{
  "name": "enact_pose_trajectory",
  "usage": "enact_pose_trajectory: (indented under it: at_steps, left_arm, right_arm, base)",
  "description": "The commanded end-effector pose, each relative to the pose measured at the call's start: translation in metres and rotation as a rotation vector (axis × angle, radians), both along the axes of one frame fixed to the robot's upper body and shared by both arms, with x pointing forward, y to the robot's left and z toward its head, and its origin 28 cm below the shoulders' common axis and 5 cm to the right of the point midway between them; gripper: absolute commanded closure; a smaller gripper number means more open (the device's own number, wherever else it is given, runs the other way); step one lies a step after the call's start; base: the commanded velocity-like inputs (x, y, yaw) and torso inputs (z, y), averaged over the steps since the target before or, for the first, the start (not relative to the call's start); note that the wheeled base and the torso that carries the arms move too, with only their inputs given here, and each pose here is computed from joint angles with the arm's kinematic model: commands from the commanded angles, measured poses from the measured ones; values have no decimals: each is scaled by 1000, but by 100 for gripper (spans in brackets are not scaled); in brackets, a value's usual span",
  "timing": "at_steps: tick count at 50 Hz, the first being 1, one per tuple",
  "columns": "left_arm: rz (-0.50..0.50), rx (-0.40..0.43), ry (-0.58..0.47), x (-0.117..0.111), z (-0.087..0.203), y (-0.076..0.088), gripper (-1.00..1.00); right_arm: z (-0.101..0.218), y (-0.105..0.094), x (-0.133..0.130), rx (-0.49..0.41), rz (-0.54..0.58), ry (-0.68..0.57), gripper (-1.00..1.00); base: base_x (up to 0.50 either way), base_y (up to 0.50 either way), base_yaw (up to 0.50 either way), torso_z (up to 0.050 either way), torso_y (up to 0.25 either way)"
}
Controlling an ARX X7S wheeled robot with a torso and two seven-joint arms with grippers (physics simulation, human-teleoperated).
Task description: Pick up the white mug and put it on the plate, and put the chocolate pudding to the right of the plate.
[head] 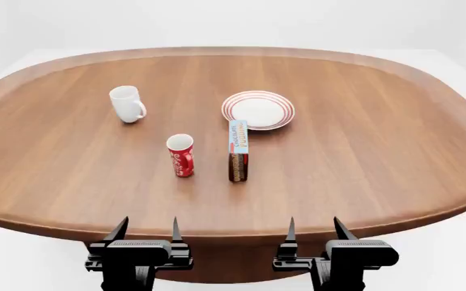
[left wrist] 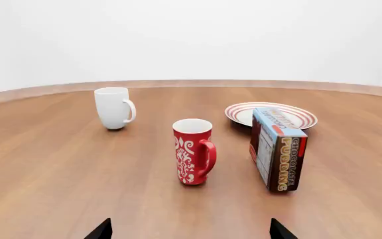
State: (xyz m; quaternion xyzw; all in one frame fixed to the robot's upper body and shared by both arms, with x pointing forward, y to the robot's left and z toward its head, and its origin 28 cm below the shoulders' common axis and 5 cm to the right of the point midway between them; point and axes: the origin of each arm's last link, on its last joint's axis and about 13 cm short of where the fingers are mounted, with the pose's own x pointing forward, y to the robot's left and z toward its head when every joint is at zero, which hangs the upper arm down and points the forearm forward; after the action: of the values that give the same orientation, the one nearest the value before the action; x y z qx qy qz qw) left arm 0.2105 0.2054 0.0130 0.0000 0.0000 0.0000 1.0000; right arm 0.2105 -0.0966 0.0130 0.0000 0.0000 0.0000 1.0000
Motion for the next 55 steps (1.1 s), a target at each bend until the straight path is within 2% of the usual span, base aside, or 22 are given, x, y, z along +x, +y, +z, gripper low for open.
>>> enact_pose_trajectory:
  at_steps: [1, 14, 17, 18, 41, 45, 49, 50, 52, 55]
  left_arm:
    - [6, -1, 10, 1, -1, 1, -100]
    - [-3, -4, 27, 1, -3, 1, -100]
    - [-2, -4, 28, 1, -3, 1, -100]
    - [-3, 19, 30, 2, -3, 1, -100]
    - [24, 27, 32, 5, -3, 2, -100]
    - [70, 52, -65, 12, 21, 12, -100]
    - [186, 69, -306, 21, 81, 33, -100]
    - [224, 82, -394, 20, 100, 39, -100]
    - [261, 72, -479, 17, 116, 44, -100]
    - [343, 98, -605, 10, 138, 54, -100]
  right_arm:
    - [1, 0, -1, 2, -3, -3, -100]
    - [1, 1, -2, -26, -7, -5, -100]
    - [1, 1, -3, -27, -6, -3, -100]
    - [1, 1, -3, -27, -6, -3, -100]
    - [-3, 2, -4, -22, -9, 20, -100]
    - [23, -9, 4, -3, -78, -82, -100]
    - [85, -36, 13, 61, -218, -366, -100]
    - [103, -44, 12, 48, -264, -468, -100]
    - [120, -51, 8, 45, -304, -565, -100]
    - [143, -59, 0, 52, -336, -693, -100]
  base:
    - [0, 0, 0, 0, 0]
    - [0, 0, 0, 0, 0]
    - [0, 0, 0, 0, 0]
    - [0, 0, 0, 0, 0]
    - [0, 0, 0, 0, 0]
    - [0, 0, 0, 0, 0]
    - [0, 0, 0, 0, 0]
    - [0, 0, 0, 0, 0]
    - [0, 0, 0, 0, 0]
    - [0, 0, 0, 0, 0]
